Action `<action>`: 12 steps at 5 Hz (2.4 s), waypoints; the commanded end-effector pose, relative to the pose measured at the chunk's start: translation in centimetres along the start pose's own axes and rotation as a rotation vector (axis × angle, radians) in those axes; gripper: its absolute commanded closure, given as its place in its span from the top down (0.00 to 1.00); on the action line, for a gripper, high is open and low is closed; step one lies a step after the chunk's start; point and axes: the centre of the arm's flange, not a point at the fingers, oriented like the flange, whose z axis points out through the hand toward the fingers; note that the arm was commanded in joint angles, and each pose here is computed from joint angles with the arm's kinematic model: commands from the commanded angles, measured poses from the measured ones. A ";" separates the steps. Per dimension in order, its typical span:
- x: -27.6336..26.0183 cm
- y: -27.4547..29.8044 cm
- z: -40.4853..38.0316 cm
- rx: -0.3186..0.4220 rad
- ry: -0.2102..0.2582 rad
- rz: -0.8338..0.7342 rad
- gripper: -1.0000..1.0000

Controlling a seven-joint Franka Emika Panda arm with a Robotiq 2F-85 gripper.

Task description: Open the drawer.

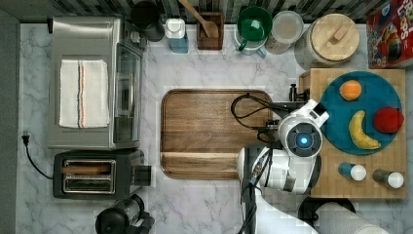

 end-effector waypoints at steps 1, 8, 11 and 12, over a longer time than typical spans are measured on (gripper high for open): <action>3.0 -3.0 -2.5 0.026 0.046 0.024 1.00; 2.8 -23.9 -4.8 0.168 -0.060 -0.097 1.00; 1.9 -27.3 -6.0 0.166 -0.064 0.015 1.00; 2.5 -27.4 -6.1 0.181 -0.069 0.032 1.00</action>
